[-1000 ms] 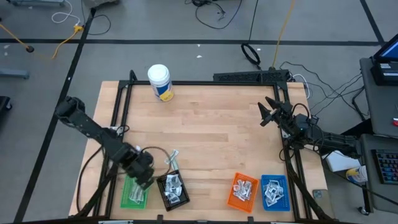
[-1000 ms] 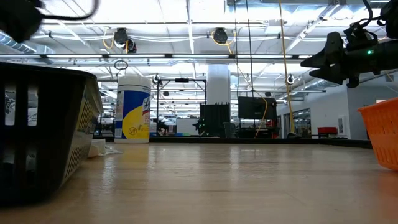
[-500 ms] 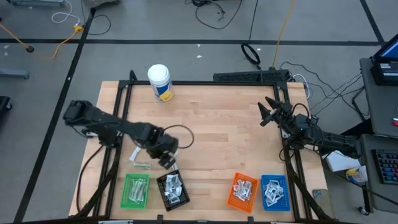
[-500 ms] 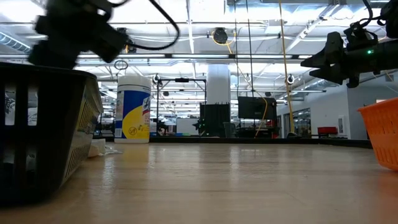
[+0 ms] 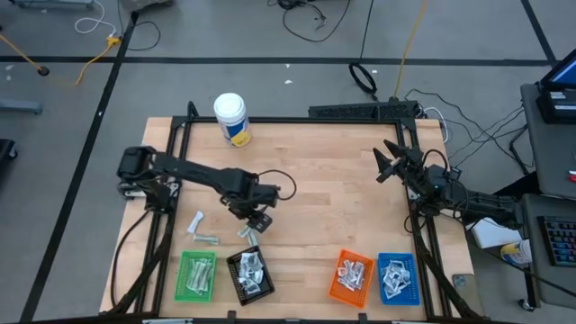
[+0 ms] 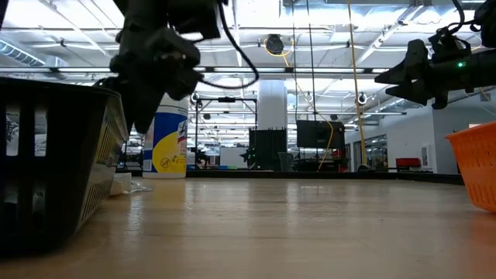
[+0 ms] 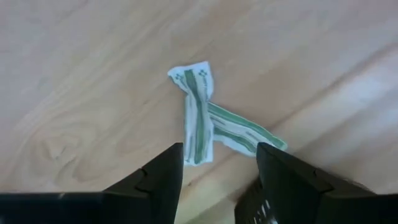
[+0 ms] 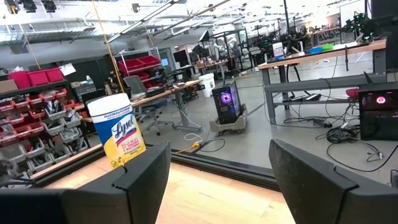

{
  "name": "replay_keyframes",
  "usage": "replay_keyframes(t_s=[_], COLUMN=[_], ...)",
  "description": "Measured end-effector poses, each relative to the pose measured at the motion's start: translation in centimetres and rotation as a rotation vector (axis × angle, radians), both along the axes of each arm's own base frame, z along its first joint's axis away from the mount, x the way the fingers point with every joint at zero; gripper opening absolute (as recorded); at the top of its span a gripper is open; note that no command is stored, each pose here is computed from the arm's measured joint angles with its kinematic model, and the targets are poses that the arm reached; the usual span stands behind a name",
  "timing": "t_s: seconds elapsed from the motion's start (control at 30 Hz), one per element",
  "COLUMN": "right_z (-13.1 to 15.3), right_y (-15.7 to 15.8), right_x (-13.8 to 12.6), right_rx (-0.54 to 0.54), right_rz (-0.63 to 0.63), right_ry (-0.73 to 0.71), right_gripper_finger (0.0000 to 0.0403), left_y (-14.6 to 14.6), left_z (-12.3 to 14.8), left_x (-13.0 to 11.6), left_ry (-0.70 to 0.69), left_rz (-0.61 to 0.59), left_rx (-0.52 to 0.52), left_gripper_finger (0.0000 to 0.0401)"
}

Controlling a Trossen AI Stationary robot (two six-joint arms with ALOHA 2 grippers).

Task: Pick & Place First Aid Supplies
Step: Put the bandage into the green bin

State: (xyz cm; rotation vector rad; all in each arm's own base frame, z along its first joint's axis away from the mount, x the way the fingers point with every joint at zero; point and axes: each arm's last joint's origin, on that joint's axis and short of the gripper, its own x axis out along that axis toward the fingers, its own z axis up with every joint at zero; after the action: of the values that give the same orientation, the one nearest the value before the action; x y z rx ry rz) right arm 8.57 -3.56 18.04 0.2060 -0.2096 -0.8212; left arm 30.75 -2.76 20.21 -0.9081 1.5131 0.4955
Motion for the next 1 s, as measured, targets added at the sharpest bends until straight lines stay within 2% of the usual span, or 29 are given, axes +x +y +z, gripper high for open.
replay_keyframes(t_s=[0.27, 0.53, 0.77, 1.0], right_z=[0.0, 0.0, 0.1, 0.0], right_y=[0.0, 0.0, 0.0, 0.0], right_x=[0.0, 0.0, 0.0, 0.0], right_rx=[0.0, 0.0, -0.001, 0.0], right_rz=[0.0, 0.0, 0.0, 0.0], right_ry=[0.0, 0.0, -0.006, 0.0], right_gripper_finger=[0.0267, 0.0267, 0.0267, 0.0267], left_y=[-0.2, 0.0, -0.2, -0.3], left_z=[-3.5, -4.6, -5.5, -5.4], left_x=[1.2, 2.4, 2.5, 2.5], left_ry=[0.113, 0.036, 0.068, 0.059], left_rz=[0.036, 0.068, 0.07, 0.012], left_rx=[0.054, 0.149, 0.143, 0.125], left_gripper_finger=[0.0184, 0.0163, 0.0144, 0.0138])
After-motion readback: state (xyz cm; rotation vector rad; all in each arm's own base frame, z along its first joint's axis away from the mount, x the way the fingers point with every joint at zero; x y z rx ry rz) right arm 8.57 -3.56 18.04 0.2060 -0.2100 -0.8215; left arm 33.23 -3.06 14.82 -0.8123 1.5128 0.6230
